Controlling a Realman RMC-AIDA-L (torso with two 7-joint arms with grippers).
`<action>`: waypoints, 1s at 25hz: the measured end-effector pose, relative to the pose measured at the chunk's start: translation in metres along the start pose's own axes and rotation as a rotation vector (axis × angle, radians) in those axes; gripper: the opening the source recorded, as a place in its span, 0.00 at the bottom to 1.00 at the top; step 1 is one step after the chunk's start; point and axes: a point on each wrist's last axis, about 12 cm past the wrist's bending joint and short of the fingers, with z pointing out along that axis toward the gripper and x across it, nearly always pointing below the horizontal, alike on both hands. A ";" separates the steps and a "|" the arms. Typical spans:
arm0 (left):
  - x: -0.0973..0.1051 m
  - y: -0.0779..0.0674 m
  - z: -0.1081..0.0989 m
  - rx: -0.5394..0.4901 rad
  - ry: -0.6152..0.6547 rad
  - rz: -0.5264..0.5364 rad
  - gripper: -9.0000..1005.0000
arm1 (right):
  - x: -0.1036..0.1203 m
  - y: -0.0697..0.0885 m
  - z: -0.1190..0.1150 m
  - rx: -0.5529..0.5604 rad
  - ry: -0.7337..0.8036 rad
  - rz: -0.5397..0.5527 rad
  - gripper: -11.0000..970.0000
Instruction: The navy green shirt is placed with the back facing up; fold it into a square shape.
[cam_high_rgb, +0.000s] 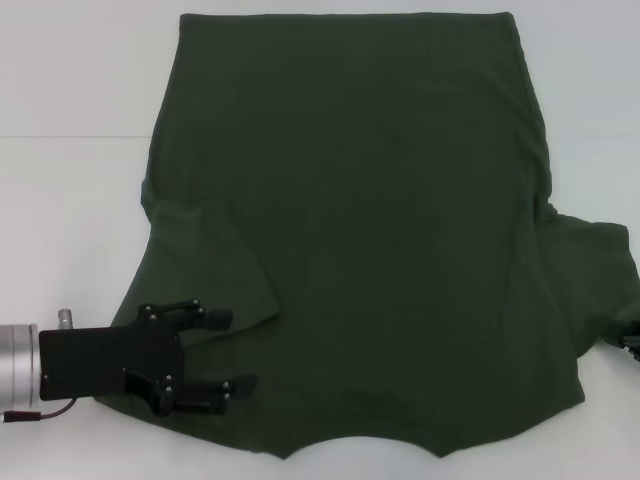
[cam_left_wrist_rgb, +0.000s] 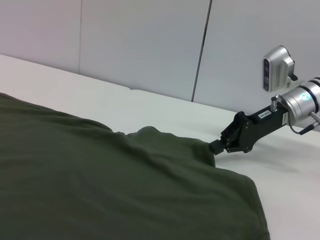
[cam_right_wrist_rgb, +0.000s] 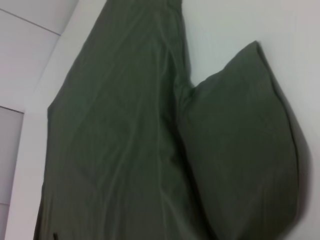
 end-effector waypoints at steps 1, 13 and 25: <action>0.000 0.000 0.000 0.000 0.000 0.000 0.88 | 0.001 0.000 0.000 -0.005 -0.001 -0.007 0.06; 0.000 0.000 0.001 0.000 -0.001 -0.014 0.88 | 0.004 0.004 -0.006 -0.097 -0.050 -0.073 0.04; 0.001 -0.001 0.001 -0.001 -0.003 -0.033 0.88 | 0.006 0.014 -0.003 -0.178 -0.059 -0.150 0.03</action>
